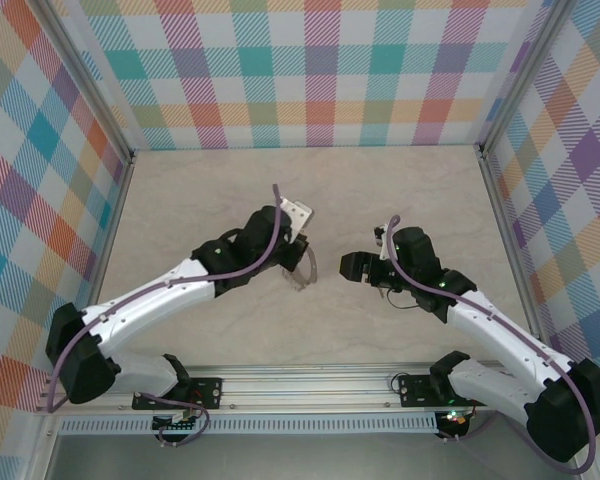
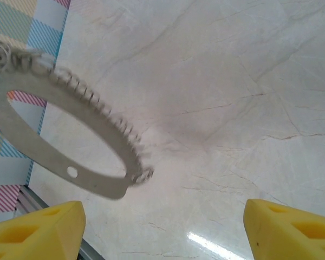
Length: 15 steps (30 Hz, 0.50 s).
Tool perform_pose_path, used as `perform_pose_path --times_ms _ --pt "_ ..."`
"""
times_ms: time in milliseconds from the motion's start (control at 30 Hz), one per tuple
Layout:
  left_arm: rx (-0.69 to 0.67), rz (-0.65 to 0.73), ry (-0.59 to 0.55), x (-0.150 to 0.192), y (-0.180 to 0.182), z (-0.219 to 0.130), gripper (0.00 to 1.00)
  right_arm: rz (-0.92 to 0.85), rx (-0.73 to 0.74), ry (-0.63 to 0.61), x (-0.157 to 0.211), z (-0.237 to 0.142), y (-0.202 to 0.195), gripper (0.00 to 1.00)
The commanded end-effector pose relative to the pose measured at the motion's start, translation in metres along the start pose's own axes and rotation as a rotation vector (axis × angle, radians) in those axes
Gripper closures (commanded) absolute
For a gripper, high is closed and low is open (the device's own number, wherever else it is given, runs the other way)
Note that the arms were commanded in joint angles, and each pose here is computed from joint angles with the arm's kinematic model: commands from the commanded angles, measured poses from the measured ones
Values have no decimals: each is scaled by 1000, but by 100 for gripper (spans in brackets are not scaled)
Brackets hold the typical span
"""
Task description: Put the keys on the keyring
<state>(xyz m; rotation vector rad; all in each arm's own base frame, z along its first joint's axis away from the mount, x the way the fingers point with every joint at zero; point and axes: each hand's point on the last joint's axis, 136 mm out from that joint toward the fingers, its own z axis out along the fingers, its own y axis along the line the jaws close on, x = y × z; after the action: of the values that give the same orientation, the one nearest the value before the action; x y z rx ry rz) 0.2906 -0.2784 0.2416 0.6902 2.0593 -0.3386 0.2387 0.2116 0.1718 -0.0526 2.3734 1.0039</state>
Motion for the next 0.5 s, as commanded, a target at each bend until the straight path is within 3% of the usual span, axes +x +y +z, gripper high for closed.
perform_pose_path --times_ms 0,300,467 --pt "163 -19 -209 -42 -13 -26 100 -37 -96 -35 -15 -11 27 24" --pt "476 -41 -327 -62 -29 -67 100 -139 -208 -96 -39 -39 69 30" --pt "609 -34 -326 -76 -39 -69 100 -210 -257 -162 -58 -57 90 35"
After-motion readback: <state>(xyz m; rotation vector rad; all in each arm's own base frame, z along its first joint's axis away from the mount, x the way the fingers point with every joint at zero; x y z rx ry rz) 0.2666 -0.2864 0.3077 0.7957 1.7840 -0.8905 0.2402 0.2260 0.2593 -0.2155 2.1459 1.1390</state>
